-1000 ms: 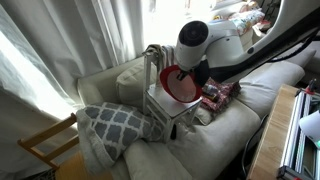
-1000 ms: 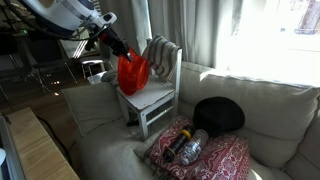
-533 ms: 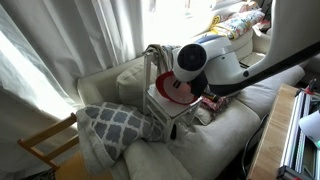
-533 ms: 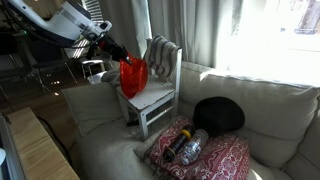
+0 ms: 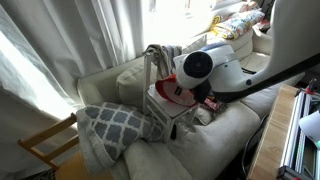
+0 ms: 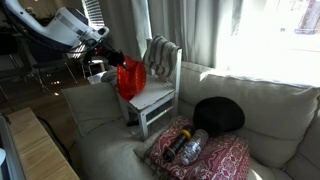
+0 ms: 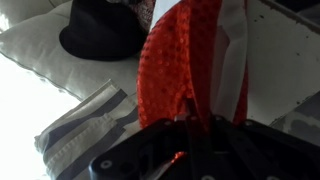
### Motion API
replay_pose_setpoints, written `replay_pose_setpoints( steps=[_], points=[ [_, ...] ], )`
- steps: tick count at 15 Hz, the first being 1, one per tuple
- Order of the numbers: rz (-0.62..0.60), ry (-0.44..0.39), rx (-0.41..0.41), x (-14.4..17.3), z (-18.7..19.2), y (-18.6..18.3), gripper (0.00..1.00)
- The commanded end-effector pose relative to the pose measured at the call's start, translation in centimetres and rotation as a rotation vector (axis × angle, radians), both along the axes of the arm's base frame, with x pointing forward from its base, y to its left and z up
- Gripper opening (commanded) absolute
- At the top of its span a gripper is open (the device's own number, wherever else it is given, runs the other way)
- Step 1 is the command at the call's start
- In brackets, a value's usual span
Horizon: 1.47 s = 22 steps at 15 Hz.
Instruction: Put the striped towel on the backrest of the chair then turn the red hat upright
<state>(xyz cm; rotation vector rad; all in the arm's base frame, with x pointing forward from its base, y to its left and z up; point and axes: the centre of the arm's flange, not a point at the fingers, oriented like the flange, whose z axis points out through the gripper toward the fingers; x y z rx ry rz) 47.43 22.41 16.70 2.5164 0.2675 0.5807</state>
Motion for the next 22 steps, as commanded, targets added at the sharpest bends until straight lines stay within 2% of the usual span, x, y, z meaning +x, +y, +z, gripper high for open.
replay_pose_setpoints(
  steps=[1, 3, 7, 11, 14, 18, 19, 20, 22],
  points=[
    [0.035, 0.055, 0.09, -0.9, -0.7, -0.5, 0.01],
    [0.055, 0.061, 0.139, -0.9, -0.5, -0.4, 0.07],
    [0.107, 0.093, 0.208, -0.9, -0.6, 0.0, 0.0],
    [0.148, 0.137, 0.245, -1.2, -0.7, 0.3, 0.05],
    [0.148, 0.146, 0.266, -0.9, -0.9, 0.4, 0.0],
    [0.132, 0.144, 0.309, -0.5, -0.8, 0.4, 0.01],
    [0.136, 0.147, 0.313, -0.5, -0.9, 0.4, 0.04],
    [0.143, 0.135, 0.321, -0.5, -0.8, 0.5, 0.29],
    [0.154, 0.131, 0.343, -0.5, -1.0, 0.7, 0.33]
  ],
)
